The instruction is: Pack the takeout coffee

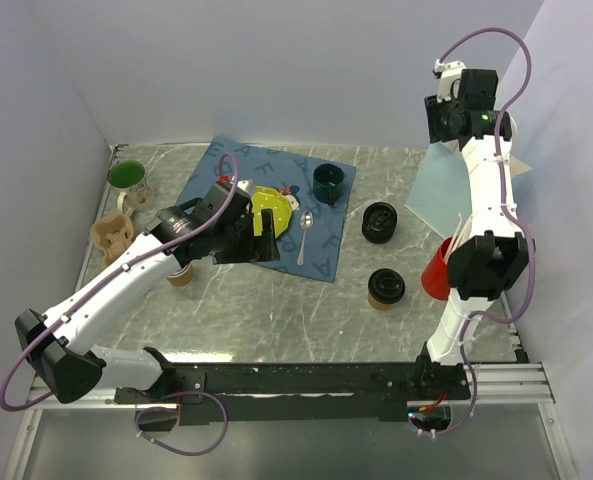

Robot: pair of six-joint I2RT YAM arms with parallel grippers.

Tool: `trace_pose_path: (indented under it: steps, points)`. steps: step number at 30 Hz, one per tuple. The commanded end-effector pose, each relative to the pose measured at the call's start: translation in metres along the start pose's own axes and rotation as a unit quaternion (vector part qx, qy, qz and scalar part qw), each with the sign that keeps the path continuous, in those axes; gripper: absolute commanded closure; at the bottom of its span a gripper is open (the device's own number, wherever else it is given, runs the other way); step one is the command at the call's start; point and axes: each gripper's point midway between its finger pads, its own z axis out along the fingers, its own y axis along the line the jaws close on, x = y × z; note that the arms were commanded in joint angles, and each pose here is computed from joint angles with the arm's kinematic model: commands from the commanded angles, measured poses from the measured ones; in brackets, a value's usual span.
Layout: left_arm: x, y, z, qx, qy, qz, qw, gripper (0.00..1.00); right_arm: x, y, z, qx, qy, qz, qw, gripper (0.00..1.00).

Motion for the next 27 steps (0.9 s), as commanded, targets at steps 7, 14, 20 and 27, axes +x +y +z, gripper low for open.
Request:
trace_pose_path:
  steps: [7, 14, 20, 27]
  points:
    - [-0.015, -0.009, -0.012, 0.01, -0.01, 0.022, 1.0, 0.03, 0.026, -0.006, 0.002, 0.009, 0.053, -0.021, 0.998, 0.54]
    - [-0.017, -0.009, -0.009, 0.005, -0.005, 0.031, 1.0, 0.03, 0.037, -0.003, 0.009, 0.002, 0.065, -0.036, 0.997, 0.63]
    - [-0.017, -0.007, -0.011, 0.003, -0.004, 0.033, 0.999, 0.03, 0.029, -0.008, 0.008, 0.006, 0.052, -0.045, 0.998, 0.79]
    - [-0.021, 0.003, -0.018, -0.019, -0.027, 0.027, 0.999, 0.03, -0.007, -0.018, -0.018, 0.035, 0.0, -0.075, 0.997, 1.0]
